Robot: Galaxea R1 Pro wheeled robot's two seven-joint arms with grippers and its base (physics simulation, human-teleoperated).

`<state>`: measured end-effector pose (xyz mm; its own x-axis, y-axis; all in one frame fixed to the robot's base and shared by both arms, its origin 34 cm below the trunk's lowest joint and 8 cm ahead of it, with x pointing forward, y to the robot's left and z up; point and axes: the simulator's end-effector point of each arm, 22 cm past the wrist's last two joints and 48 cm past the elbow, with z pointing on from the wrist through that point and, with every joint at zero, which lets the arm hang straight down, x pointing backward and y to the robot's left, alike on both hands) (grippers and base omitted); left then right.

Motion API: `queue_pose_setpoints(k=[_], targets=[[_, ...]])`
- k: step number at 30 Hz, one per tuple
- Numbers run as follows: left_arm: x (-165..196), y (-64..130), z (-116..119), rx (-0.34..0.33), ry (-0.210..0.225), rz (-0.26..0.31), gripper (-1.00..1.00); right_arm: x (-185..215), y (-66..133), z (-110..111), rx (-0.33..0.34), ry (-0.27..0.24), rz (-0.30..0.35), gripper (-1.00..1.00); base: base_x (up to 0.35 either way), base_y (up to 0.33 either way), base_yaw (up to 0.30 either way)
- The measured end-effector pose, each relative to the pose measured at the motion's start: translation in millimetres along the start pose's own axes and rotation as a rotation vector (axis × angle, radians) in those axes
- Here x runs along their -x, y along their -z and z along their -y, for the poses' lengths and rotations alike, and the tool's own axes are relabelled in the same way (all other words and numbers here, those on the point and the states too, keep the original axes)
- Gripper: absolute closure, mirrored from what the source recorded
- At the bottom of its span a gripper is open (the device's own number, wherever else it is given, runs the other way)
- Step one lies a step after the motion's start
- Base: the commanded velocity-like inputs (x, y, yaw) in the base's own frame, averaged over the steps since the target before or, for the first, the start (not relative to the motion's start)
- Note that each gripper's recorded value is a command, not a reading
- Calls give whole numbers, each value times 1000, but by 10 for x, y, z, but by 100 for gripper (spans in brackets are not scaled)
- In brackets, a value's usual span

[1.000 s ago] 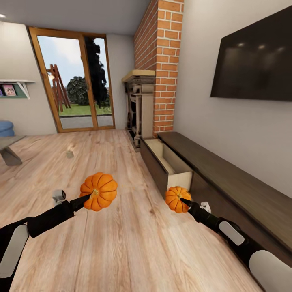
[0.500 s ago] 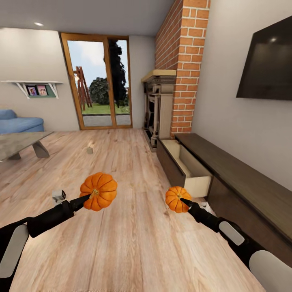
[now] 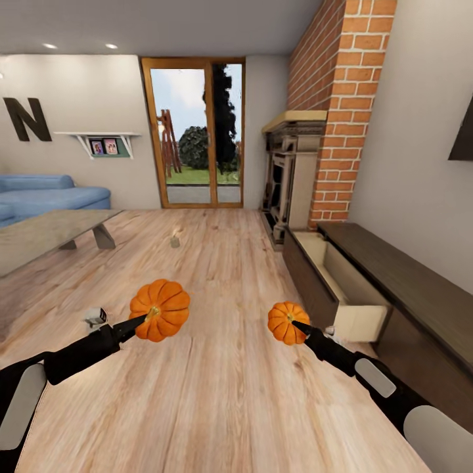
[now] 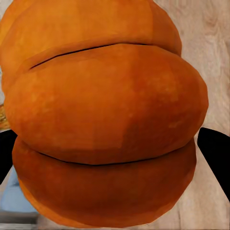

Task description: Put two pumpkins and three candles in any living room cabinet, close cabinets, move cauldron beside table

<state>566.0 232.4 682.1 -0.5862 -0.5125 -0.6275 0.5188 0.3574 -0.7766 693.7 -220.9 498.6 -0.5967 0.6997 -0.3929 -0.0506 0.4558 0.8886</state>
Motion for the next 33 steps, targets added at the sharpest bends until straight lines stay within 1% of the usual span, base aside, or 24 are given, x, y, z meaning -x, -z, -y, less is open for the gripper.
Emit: queue_pose_setpoints(k=[6,8,33], targets=[[0,0,0,0,0,0,100,0,-1,0,0,0,0,100,323,90,282],[0,-1,0,0,0,0,100,-9,-1,4,-2,1,-3,100,323,100,100],[0,-1,0,0,0,0,100,0,1,-4,2,0,0,100,334,10,4]])
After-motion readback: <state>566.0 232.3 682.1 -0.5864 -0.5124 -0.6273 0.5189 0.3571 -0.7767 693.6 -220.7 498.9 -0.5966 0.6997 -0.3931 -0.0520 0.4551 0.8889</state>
